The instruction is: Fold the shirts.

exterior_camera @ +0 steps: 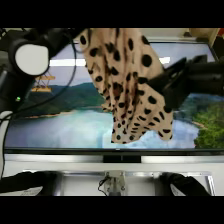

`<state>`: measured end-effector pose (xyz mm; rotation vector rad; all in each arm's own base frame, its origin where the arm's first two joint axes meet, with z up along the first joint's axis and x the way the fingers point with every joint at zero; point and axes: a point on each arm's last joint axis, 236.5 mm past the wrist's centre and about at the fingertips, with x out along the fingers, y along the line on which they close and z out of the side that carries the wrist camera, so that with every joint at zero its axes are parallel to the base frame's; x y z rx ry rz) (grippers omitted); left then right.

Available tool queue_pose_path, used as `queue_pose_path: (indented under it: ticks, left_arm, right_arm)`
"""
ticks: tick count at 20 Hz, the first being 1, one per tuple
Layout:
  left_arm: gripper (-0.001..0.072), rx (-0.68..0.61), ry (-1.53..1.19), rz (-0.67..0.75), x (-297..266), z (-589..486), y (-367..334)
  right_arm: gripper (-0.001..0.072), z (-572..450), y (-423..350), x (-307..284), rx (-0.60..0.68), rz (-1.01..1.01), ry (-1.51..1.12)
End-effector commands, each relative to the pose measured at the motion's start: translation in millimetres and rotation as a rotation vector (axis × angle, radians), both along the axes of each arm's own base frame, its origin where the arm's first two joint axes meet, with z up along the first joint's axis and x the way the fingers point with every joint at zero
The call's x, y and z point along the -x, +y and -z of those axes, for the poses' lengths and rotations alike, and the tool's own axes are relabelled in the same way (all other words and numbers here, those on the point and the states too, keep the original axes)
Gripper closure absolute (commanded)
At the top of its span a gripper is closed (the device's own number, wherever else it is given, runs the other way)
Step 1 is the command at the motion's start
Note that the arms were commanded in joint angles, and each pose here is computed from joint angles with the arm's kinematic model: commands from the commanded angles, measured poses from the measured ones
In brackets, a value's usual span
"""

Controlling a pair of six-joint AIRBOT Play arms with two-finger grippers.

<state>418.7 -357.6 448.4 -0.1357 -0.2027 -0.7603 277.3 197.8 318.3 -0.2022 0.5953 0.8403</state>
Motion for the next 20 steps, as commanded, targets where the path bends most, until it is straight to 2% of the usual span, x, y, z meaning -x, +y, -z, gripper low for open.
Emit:
queue_pose_path:
  ticks: [1, 9, 10, 11, 12, 17, 18, 19, 20]
  left_arm:
    - [0.0668, 0.002, 0.035, 0.022, 4, 4, -3]
    - [0.0668, -0.02, 0.07, 0.039, 6, 12, -7]
    - [0.0668, -0.019, 0.069, 0.039, 7, 12, -6]
    - [0.0668, -0.017, 0.067, 0.039, 7, 11, -6]
    - [0.0668, -0.012, 0.069, 0.04, 7, 10, -5]
    - [0.0669, 0.021, 0.061, 0.035, 7, 3, -3]
    - [0.0669, 0.032, 0.052, 0.031, 7, 0, -1]
    - [0.0668, 0.041, 0.059, 0.033, 7, -1, -1]
    - [0.0667, 0.049, 0.072, 0.038, 7, 0, -2]
  right_arm:
    - [0.0656, -16, 2, -11, -0.045, 0.024, -0.067]
    - [0.0655, -30, 2, -22, -0.047, 0.019, -0.168]
    - [0.0608, -31, 3, -22, -0.053, 0.021, -0.17]
    - [0.0481, -32, 3, -23, -0.06, 0.026, -0.168]
    - [0.0433, -33, 3, -23, -0.069, 0.033, -0.161]
    - [0.0451, -28, 5, -24, -0.079, 0.035, -0.13]
    - [0.0616, -25, 7, -24, -0.078, 0.027, -0.115]
    - [0.0657, -24, 10, -25, -0.081, 0.018, -0.114]
    - [0.066, -25, 12, -25, -0.076, -0.001, -0.129]
